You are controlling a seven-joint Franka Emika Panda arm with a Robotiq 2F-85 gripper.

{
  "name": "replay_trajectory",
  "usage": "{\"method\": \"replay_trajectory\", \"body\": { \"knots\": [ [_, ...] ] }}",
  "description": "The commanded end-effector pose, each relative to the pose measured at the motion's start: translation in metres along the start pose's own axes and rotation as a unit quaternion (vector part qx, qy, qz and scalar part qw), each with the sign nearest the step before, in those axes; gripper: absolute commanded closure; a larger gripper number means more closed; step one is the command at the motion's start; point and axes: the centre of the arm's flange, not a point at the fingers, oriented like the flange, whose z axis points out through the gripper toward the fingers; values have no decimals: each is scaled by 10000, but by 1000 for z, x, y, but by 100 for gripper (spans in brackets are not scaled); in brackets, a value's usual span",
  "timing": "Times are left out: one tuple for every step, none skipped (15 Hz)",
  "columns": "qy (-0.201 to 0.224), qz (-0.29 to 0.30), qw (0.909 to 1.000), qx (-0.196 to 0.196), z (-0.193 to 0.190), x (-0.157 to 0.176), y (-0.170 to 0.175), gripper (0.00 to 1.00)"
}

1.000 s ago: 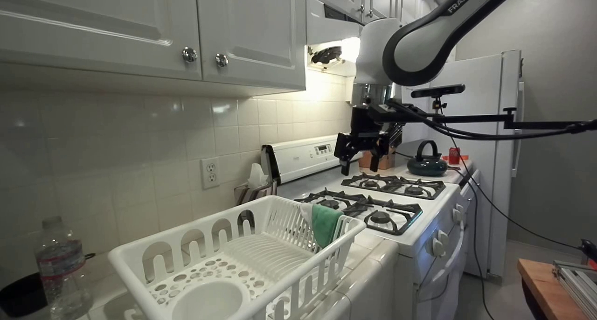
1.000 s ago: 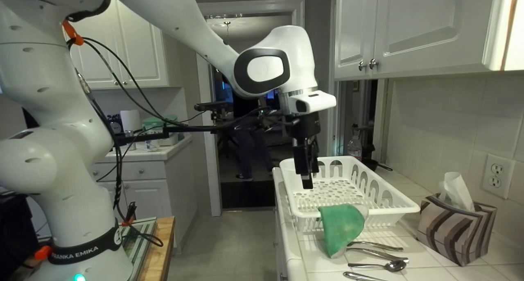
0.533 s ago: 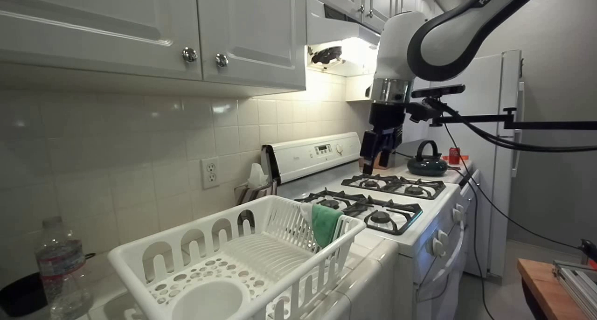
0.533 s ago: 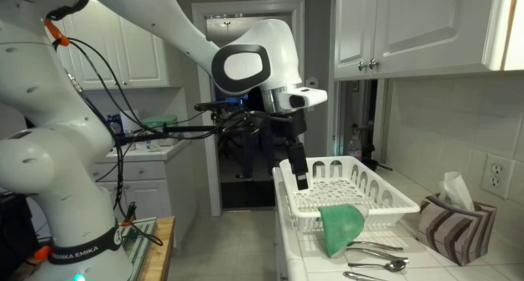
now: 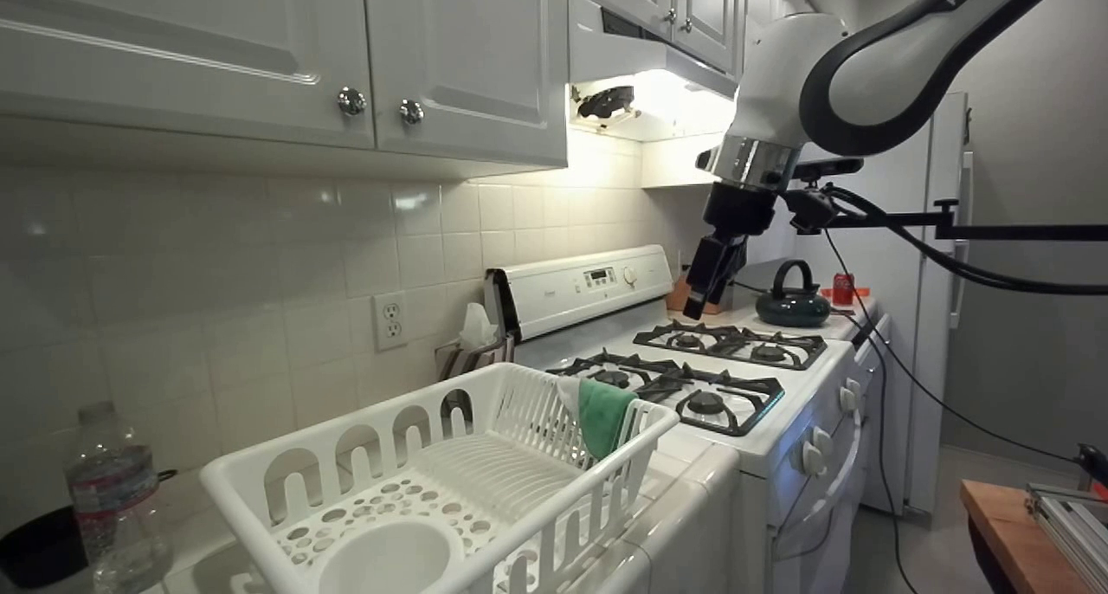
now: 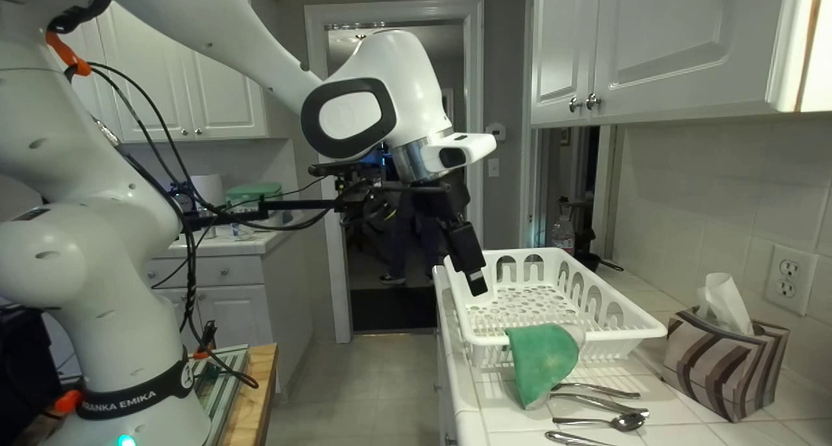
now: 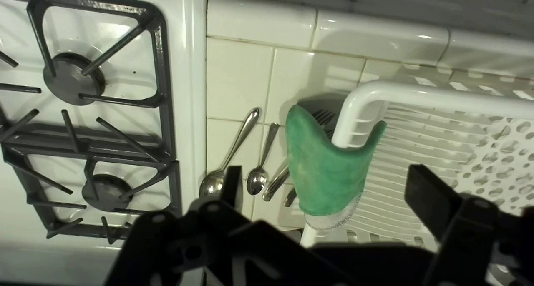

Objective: Put the green towel on the right side of the dish rack

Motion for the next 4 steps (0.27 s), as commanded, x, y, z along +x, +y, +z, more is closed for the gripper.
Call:
{"method": "replay_trajectory", "body": {
  "knots": [
    [9, 1, 10000, 1, -1, 0, 0, 0],
    [14, 3, 10000, 2, -1, 0, 0, 0],
    [15, 4, 10000, 2, -1, 0, 0, 0],
    [15, 4, 10000, 2, -1, 0, 0, 0]
  ]
}}
